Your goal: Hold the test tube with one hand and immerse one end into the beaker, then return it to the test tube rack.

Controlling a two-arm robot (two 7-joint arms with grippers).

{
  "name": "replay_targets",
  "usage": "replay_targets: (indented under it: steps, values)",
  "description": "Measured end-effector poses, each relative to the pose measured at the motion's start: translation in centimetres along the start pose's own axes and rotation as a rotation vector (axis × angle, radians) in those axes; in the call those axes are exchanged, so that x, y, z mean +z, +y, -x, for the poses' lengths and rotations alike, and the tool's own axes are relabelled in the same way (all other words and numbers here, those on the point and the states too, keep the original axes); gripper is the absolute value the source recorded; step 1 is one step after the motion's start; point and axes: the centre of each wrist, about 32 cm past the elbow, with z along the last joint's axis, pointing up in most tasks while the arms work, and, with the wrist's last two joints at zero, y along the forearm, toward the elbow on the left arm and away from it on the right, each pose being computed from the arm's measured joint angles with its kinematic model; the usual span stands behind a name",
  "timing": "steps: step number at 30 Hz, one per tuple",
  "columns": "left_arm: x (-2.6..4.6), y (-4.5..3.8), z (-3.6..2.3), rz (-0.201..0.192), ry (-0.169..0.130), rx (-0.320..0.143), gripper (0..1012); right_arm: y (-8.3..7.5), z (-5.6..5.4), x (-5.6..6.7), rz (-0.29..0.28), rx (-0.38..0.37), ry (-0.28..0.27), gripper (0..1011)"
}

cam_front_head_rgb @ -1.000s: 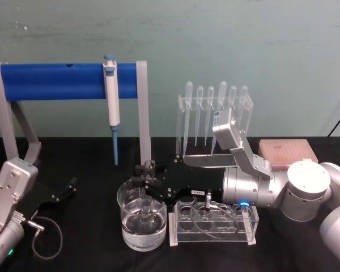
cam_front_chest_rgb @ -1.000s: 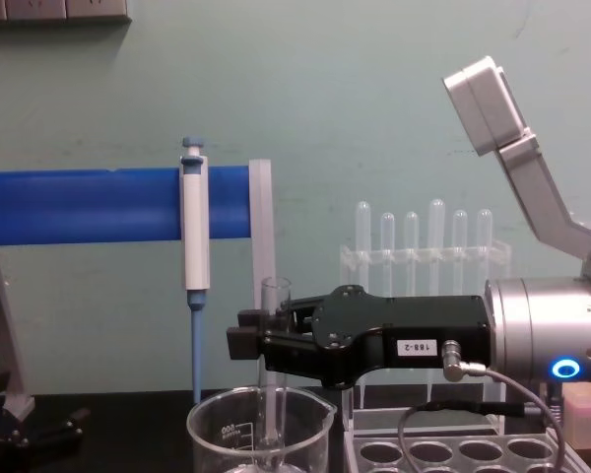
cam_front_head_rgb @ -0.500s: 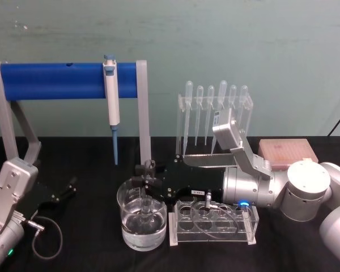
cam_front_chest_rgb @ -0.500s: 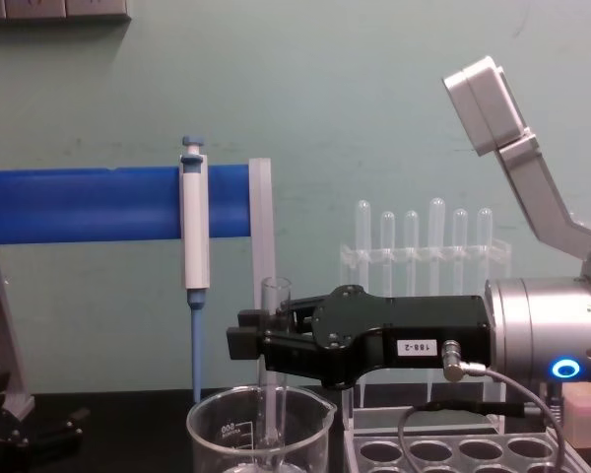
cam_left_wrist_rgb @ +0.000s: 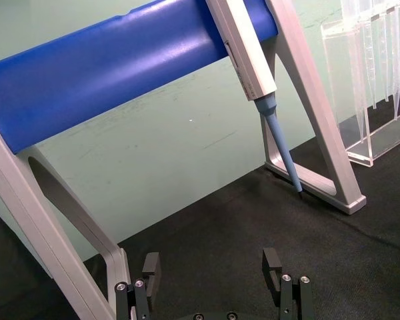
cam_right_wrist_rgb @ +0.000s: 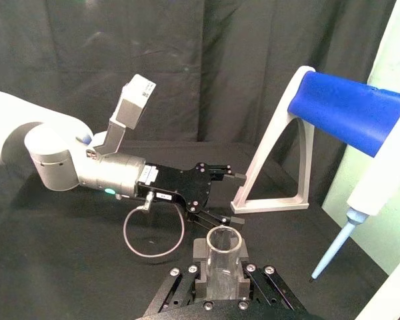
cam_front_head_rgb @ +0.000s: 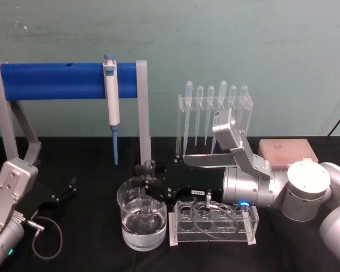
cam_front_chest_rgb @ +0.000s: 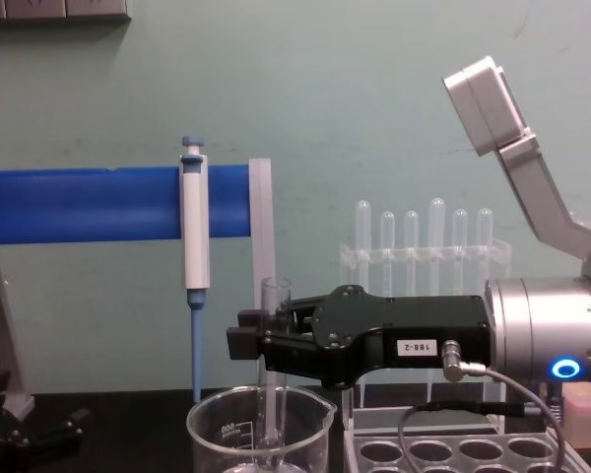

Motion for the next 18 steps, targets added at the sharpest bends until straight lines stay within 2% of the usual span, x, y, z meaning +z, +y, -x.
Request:
replay_targets:
  steps: [5,12,13,14,18]
  values:
    - [0.0,0.0,0.0,0.0,0.0,0.0,1000,0.0,0.0,0.0,0.001,0.0,0.0,226]
    - [0.0,0.0,0.0,0.0,0.0,0.0,1000,0.1,-0.3,1.0,0.004,0.011,-0.009,227]
    - [0.0,0.0,0.0,0.0,0.0,0.0,1000,0.0,-0.4,1.6,0.003,0.013,-0.019,226]
    - [0.0,0.0,0.0,0.0,0.0,0.0,1000,0.0,-0.4,1.6,0.003,0.013,-0.019,226]
    - [0.0,0.0,0.0,0.0,0.0,0.0,1000,-0.4,-0.5,3.0,0.0,0.013,-0.041,227]
